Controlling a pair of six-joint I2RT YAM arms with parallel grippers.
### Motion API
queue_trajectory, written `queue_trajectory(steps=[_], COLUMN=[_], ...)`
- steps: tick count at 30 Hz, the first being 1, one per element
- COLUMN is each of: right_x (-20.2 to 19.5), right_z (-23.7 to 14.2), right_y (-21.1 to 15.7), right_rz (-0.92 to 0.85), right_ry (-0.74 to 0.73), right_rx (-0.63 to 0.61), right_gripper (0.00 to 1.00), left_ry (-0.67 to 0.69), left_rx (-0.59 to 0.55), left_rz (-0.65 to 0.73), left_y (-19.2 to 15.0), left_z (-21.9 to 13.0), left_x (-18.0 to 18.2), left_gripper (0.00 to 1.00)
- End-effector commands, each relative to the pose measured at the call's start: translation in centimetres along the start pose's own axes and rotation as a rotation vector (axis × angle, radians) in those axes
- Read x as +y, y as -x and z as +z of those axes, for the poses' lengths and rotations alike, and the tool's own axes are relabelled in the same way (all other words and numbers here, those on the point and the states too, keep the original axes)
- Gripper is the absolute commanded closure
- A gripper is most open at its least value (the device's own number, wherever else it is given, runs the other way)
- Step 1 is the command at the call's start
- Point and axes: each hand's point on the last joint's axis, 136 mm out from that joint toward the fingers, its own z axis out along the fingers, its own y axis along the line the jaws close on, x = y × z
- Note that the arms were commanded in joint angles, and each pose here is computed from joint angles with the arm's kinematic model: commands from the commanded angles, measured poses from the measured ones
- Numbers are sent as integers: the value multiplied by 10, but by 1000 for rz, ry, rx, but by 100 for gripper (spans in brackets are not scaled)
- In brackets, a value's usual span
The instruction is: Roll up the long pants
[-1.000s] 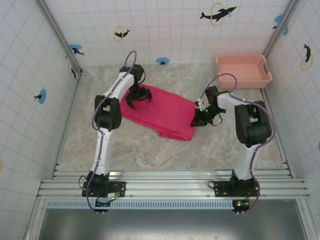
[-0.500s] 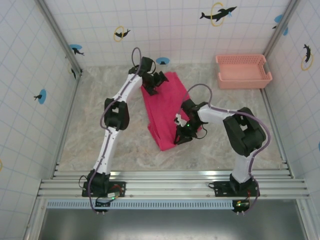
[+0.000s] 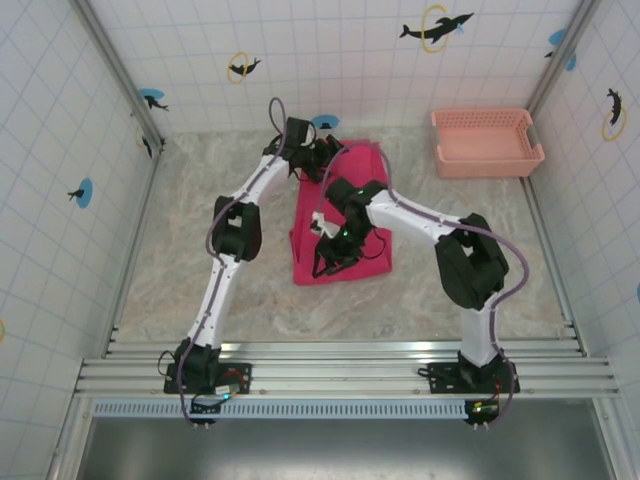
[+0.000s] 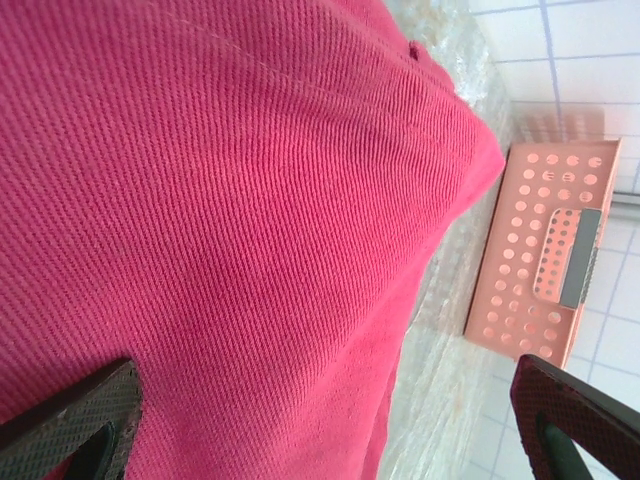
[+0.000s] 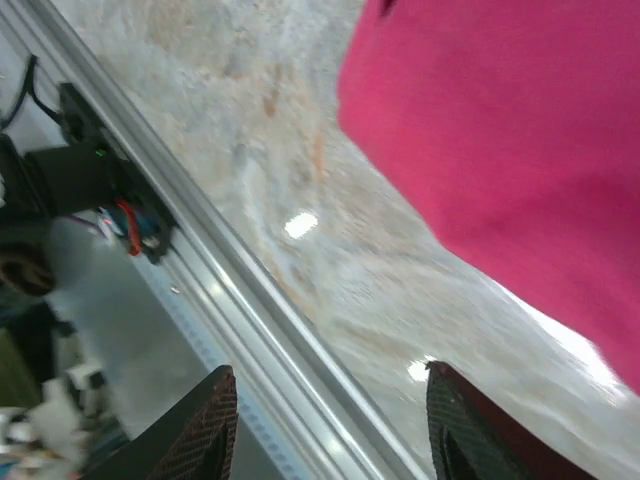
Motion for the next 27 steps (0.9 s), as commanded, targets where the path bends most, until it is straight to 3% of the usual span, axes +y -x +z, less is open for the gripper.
queue_trajectory(steps=[1, 5, 9, 13, 19, 27], right_x=[-27, -63, -86, -102, -114, -127], right_z=[-42, -38, -15, -9, 3, 21], right_y=[-41, -70, -80, -55, -34, -18], right_rz=[-235, -515, -683, -755, -861, -873], right_ry=[-270, -495, -622, -760, -844, -862], right_rx=[49, 154, 205, 126, 107, 94], right_gripper=[45, 44, 40, 40, 40, 42], left_ry=[142, 133, 66, 88, 170, 227], left_rx=[-1, -2, 43, 110, 180, 249], left_rz=[-34, 22, 43, 88, 148, 130], left_y=[21, 31, 26, 8, -40, -90], left_z=[-41, -93, -116, -134, -166, -180], left_x=[47, 35, 31, 30, 51, 90], left_gripper=[2, 2, 3, 2, 2, 3])
